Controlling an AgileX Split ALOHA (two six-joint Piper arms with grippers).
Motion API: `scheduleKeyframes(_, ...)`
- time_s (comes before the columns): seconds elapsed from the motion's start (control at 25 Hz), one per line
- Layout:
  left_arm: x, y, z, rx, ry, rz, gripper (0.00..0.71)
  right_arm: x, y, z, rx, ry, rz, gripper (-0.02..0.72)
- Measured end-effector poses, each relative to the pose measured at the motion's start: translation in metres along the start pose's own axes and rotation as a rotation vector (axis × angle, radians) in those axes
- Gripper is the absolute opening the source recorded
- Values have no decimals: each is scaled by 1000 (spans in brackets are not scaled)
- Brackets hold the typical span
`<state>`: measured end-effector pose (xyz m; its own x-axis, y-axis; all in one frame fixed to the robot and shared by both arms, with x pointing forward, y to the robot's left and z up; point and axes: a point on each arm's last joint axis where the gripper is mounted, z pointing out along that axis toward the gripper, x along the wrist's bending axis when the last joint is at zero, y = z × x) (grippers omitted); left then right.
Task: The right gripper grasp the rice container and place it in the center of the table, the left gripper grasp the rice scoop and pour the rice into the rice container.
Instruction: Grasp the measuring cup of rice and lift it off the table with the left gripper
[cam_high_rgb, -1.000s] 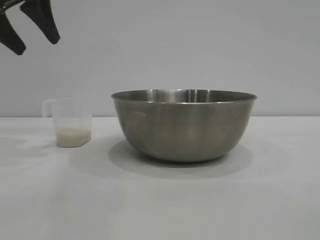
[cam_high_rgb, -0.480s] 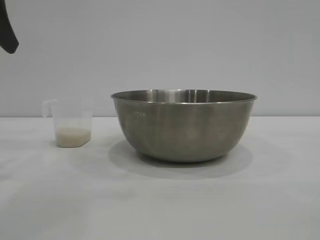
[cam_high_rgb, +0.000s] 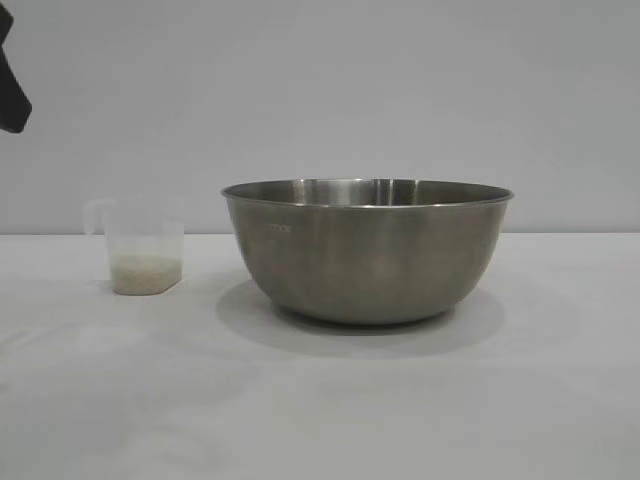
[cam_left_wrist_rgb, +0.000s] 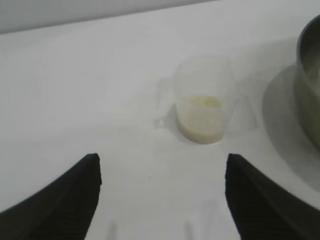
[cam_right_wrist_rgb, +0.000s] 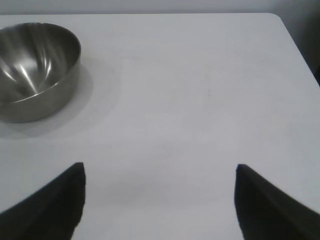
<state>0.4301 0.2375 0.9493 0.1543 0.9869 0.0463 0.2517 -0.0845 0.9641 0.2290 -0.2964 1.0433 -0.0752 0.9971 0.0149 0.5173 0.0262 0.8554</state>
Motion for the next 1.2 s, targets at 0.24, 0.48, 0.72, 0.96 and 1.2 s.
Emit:
scheduleKeyframes(0.24, -3, -22, 3, -22, -29, 63, 545, 0, 0, 0, 0, 0, 0, 524)
scheduleKeyframes(0.48, -8, -51, 19, 70, -50, 131, 545, 0, 0, 0, 0, 0, 0, 524)
scheduleKeyframes(0.72, -12, -62, 36, 120, -28, 84, 545, 0, 0, 0, 0, 0, 0, 524)
scheduleKeyframes(0.96, -14, -53, 51, 69, 6, 68, 545, 0, 0, 0, 0, 0, 0, 524)
scheduleKeyframes(1.2, -12, -41, 64, 19, 64, 71, 545, 0, 0, 0, 0, 0, 0, 524)
